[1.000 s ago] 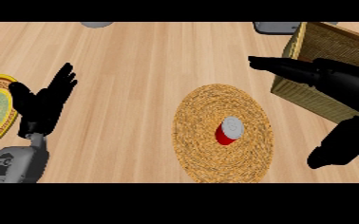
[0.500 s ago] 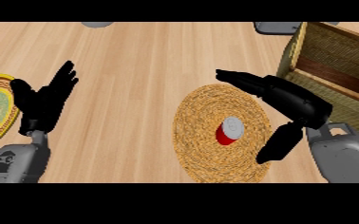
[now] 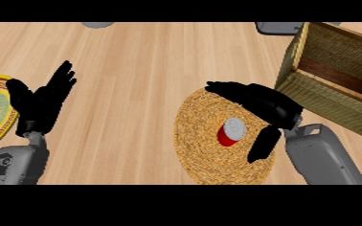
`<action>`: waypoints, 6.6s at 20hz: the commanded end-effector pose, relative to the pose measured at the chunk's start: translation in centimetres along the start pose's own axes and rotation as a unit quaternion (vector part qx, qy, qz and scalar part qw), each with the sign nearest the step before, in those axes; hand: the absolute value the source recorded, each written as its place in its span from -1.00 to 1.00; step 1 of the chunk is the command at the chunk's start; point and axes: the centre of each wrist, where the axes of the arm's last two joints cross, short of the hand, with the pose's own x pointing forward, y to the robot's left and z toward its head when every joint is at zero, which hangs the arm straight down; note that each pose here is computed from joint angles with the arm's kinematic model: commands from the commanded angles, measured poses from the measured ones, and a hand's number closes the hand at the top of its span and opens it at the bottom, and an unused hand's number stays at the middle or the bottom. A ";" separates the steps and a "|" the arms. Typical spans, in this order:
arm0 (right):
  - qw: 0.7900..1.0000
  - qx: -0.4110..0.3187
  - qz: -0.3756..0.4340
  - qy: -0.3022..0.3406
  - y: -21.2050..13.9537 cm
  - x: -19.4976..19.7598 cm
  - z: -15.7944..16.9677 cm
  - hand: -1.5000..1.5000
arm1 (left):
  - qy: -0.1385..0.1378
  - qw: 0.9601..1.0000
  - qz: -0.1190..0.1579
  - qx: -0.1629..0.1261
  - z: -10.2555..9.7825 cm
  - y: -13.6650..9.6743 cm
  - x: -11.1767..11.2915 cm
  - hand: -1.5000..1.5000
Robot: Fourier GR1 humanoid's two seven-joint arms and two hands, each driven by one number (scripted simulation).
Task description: Pick the can from the placemat and place it in the basket
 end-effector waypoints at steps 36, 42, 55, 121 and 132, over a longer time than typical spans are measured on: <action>0.993 0.059 0.101 -0.026 6.3 -4.0 -0.6 1.00 | -0.001 1.000 -0.003 0.003 1.0 0.0 0.5 0.00; 0.992 0.061 0.110 -0.031 7.6 -3.1 -1.4 1.00 | 0.003 1.000 0.001 -0.001 -0.8 0.2 1.0 0.00; 0.950 -0.143 -0.031 0.275 11.5 3.6 -1.1 1.00 | 0.005 1.000 0.004 0.011 0.9 1.3 -0.6 0.00; 0.639 -0.656 -0.056 0.398 -16.9 3.7 8.0 -1.00 | 0.003 1.000 0.007 0.002 -0.9 -0.9 -1.8 0.00; 0.643 -0.677 -0.058 0.352 -17.0 -1.1 10.0 -1.00 | -0.002 1.000 0.003 -0.009 1.4 0.5 -0.9 0.00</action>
